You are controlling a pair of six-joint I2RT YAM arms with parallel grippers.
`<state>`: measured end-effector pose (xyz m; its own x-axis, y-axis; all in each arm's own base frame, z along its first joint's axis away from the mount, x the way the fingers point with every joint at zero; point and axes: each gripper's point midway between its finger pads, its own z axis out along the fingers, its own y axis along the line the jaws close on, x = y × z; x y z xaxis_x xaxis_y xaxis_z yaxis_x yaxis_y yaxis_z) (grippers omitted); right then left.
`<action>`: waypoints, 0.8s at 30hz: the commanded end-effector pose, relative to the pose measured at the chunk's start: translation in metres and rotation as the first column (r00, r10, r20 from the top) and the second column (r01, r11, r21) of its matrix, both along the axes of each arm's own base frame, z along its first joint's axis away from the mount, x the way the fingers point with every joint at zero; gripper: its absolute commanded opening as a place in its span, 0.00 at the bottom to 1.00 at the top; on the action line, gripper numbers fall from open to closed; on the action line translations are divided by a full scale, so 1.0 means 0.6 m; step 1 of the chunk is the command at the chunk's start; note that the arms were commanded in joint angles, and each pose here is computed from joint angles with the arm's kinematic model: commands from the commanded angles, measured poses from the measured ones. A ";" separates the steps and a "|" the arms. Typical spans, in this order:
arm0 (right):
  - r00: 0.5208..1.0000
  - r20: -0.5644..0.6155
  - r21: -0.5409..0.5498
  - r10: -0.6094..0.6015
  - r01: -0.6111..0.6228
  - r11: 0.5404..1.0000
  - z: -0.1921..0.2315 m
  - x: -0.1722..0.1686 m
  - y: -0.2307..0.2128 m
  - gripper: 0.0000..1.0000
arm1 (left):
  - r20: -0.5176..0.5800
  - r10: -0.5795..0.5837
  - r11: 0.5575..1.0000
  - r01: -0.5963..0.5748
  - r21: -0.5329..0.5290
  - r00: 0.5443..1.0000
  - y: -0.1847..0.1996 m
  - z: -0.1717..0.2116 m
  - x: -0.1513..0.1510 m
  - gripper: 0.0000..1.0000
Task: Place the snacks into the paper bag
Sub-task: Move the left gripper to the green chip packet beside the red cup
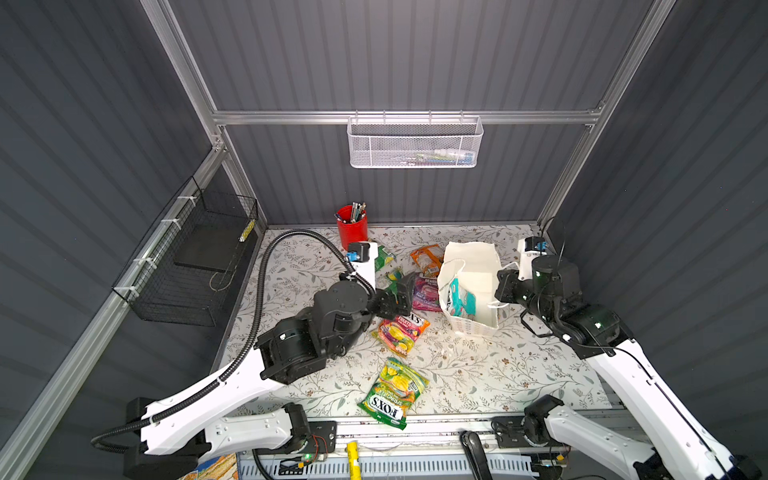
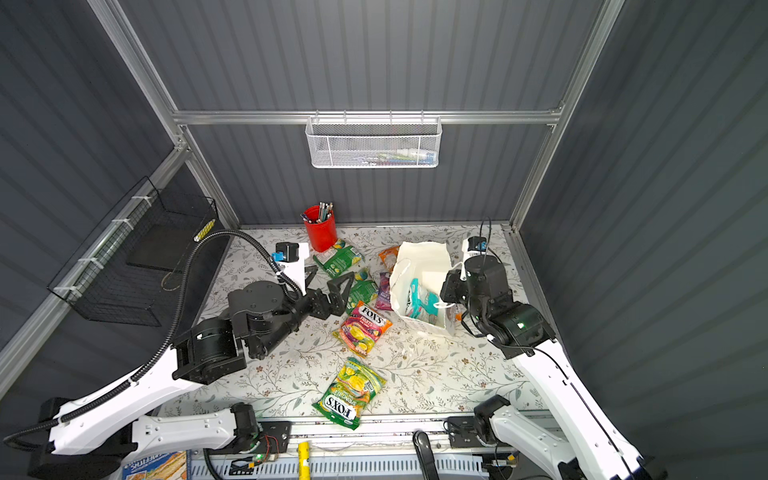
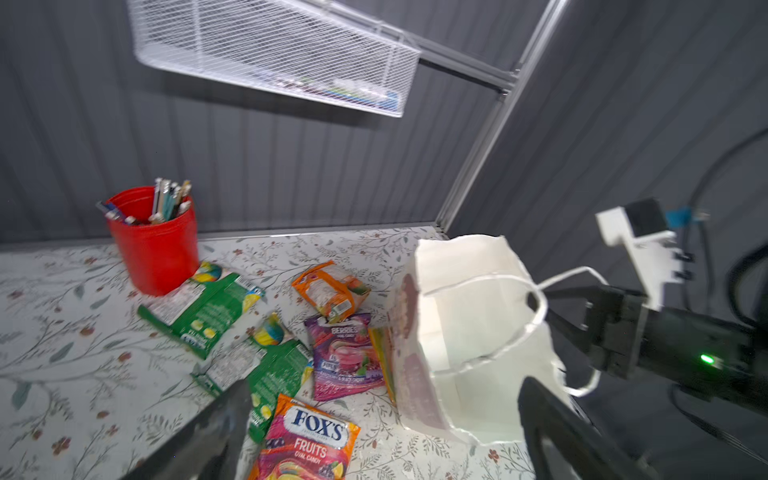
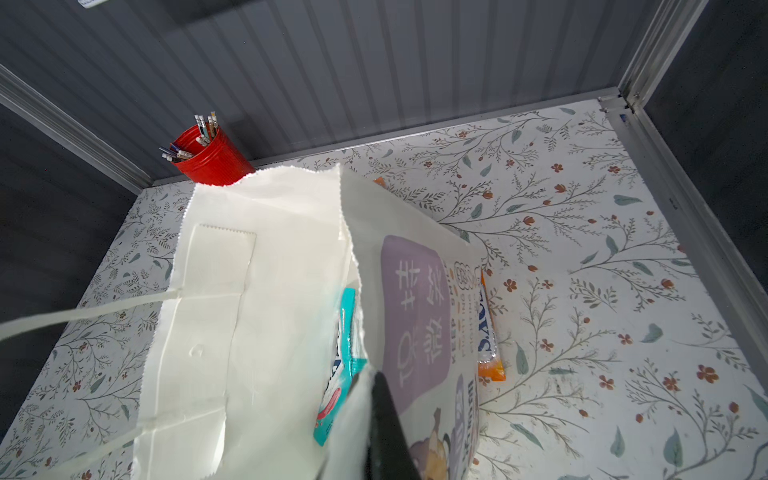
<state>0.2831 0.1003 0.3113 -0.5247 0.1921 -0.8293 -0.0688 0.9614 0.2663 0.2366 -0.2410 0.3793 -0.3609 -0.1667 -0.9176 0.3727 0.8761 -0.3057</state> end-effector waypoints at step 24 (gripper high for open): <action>0.999 0.006 0.030 0.042 -0.043 0.999 -0.014 -0.001 0.014 0.00 | -0.684 0.311 0.949 -0.254 0.186 0.661 0.118 -0.490 0.462 0.93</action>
